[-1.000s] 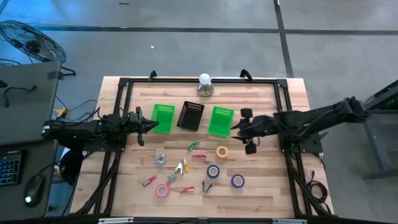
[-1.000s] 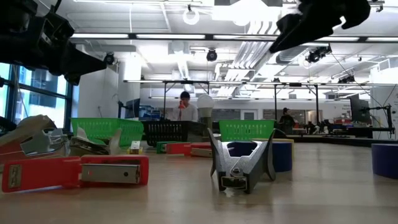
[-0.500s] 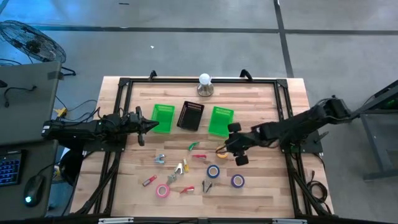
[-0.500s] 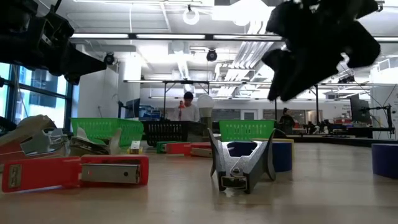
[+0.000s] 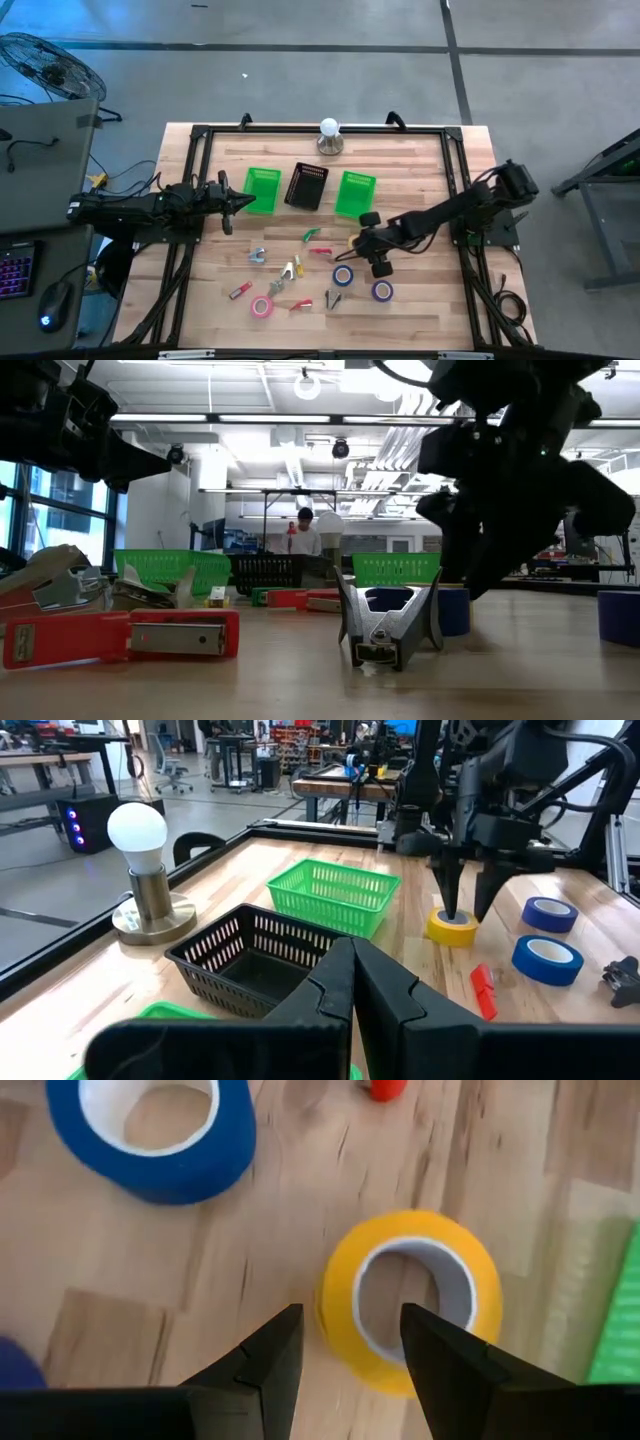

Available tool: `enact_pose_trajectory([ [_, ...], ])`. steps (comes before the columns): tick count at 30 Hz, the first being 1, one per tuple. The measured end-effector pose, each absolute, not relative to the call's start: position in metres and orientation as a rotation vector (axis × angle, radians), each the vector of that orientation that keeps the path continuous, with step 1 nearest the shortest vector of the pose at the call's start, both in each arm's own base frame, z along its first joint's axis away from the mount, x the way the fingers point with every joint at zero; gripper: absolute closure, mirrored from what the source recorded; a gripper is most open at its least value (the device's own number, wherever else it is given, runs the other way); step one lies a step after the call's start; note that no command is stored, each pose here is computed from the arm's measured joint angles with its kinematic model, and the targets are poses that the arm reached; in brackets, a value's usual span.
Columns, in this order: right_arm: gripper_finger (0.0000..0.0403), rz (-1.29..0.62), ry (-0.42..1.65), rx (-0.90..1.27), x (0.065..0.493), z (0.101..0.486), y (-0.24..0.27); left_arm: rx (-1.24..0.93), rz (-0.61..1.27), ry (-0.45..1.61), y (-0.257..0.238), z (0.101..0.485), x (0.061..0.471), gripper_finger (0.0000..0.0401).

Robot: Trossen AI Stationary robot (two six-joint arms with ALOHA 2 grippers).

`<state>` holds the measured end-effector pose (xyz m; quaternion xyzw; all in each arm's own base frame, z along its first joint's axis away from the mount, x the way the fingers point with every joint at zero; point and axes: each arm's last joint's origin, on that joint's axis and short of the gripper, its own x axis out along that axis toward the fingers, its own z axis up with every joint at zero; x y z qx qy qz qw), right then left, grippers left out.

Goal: Pick and place Stapler, Stapler remover, tape
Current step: Put the yellow tape into the black bin

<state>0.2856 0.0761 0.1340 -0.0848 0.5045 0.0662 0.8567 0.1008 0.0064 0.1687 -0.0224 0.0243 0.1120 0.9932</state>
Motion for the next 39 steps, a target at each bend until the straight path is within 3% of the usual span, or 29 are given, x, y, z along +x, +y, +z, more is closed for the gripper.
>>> enact_pose_trajectory([
  [8,0.026,0.083,1.038,-0.212,0.293,0.123,0.074,-0.05,0.224,0.047,0.006,0.169,0.101,0.04],
  [15,0.0373,0.039,0.948,-0.227,0.304,0.142,0.075,-0.051,0.226,0.044,0.006,0.169,0.101,0.04],
  [25,0.0372,-0.019,0.809,-0.473,0.342,0.21,0.077,-0.051,0.228,0.042,0.007,0.169,0.101,0.04],
  [30,0.0372,-0.092,0.726,-0.556,0.363,0.248,0.052,-0.051,0.223,0.042,0.006,0.169,0.101,0.04],
  [39,0.0372,-0.157,0.685,-0.284,0.374,0.281,-0.049,-0.051,0.22,0.047,0.006,0.168,0.101,0.04],
])
